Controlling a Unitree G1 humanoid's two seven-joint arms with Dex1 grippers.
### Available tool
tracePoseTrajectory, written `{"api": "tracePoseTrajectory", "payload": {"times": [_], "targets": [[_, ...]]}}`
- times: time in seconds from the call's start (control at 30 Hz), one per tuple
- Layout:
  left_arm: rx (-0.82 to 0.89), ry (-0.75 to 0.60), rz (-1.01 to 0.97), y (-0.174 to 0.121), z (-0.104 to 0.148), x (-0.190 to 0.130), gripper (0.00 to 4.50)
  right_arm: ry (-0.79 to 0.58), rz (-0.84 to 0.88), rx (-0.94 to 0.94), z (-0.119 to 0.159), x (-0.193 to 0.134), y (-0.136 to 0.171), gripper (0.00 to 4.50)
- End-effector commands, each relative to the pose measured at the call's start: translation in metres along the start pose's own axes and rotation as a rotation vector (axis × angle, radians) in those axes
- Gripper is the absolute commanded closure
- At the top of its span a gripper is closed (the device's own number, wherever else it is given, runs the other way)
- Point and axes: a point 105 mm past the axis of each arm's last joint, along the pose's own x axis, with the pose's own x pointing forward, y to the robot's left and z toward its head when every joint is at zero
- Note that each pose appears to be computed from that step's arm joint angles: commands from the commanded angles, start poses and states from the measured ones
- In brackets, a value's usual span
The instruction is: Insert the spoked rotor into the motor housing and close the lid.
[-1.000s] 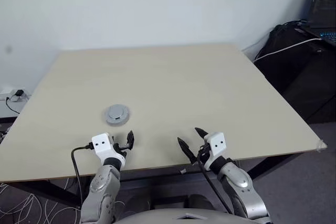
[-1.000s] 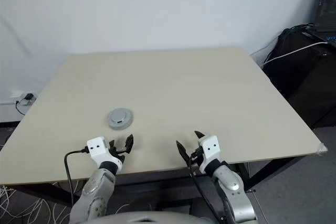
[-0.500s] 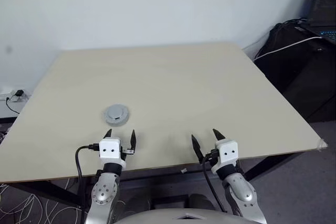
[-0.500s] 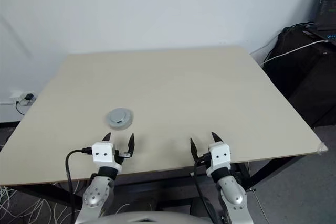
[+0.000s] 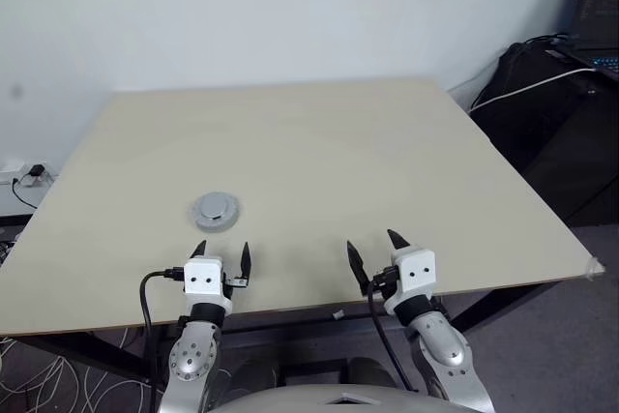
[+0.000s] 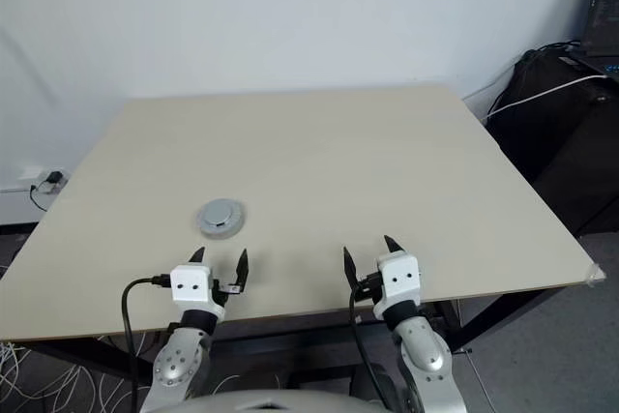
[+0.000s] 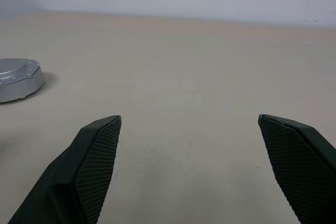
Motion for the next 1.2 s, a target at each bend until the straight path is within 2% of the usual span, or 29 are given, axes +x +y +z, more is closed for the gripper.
{"api": "tracePoseTrajectory", "payload": {"times": [0.03, 0.3, 0.5, 1.2], "targets": [[0.005, -0.016, -0.002, 0.0, 0.004, 0.002, 0.03, -0.064, 0.008, -0.003, 0.023, 0.003, 0.005, 0.0], [0.018, -0.006, -0.015, 0.0, 0.001, 0.005, 0.03, -0.064, 0.001, 0.015, 0.037, 0.003, 0.01, 0.0], [0.027, 0.005, -0.022, 0.001, -0.001, 0.005, 0.03, -0.043, -0.004, 0.021, 0.038, 0.002, 0.011, 0.0], [0.023, 0.022, -0.056, -0.002, -0.003, 0.007, 0.03, -0.018, -0.018, 0.014, 0.004, 0.005, -0.003, 0.0]]}}
